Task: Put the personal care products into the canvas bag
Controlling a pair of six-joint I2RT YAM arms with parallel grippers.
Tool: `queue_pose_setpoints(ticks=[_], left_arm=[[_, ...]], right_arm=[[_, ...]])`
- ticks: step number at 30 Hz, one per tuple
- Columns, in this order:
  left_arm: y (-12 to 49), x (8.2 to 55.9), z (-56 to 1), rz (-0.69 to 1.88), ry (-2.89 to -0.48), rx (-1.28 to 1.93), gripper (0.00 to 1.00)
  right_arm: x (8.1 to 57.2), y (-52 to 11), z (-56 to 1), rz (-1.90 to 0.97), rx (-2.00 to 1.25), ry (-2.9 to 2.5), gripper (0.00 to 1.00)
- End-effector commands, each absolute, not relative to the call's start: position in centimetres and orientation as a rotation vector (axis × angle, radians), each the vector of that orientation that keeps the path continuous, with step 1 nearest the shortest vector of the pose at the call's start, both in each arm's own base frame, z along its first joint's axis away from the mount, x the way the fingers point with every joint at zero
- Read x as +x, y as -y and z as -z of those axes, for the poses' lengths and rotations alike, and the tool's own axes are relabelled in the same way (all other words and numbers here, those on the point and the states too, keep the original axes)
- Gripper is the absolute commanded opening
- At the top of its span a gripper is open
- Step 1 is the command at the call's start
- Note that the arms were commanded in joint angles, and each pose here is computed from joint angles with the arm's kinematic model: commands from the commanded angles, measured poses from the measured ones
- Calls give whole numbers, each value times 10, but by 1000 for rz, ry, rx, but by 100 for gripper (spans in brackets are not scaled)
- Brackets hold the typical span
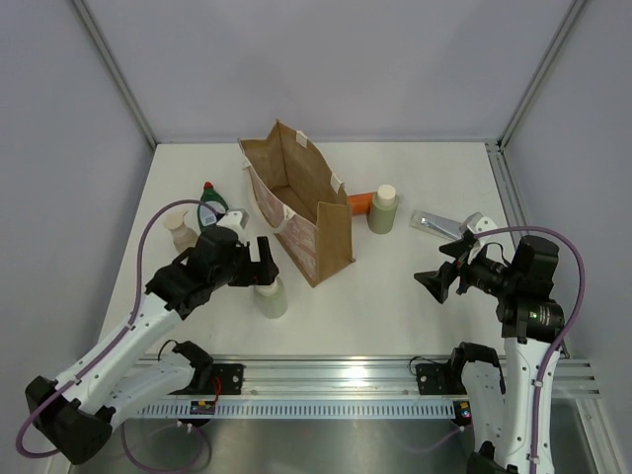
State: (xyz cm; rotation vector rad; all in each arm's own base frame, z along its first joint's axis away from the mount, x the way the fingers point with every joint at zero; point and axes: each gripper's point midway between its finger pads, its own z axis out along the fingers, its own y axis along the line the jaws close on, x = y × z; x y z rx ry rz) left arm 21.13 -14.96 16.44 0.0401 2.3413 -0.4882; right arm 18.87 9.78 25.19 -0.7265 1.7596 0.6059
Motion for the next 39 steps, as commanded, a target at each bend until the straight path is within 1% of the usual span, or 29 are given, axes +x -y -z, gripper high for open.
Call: queue_pose_setpoints(ticks=[1,8,11,16,33,36,39], left_arm=[[141,214,-169,352,-2363,10,99],[156,203,-161,269,-2411,112,99],[166,194,-152,291,-2437,171,99],[171,188,-138,253,-2483,217,99],[182,202,-121,116,-2452,209,99],[182,203,-118,79,-2455,213,98],[178,203,-115,45,-2460,203,91]], right_arm=[[187,-98,-254,-573,-751,-1726,99],[186,-97,-254,-568,-754,-1723,100],[187,-97,-254,-568,-752,-1724,100],[186,-97,-254,-567,-753,-1723,99],[186,-97,-255,-565,-757,-1720,100],[186,-97,-255,-563,-756,-1721,100],[186,-97,-255,-559,-754,-1722,100]])
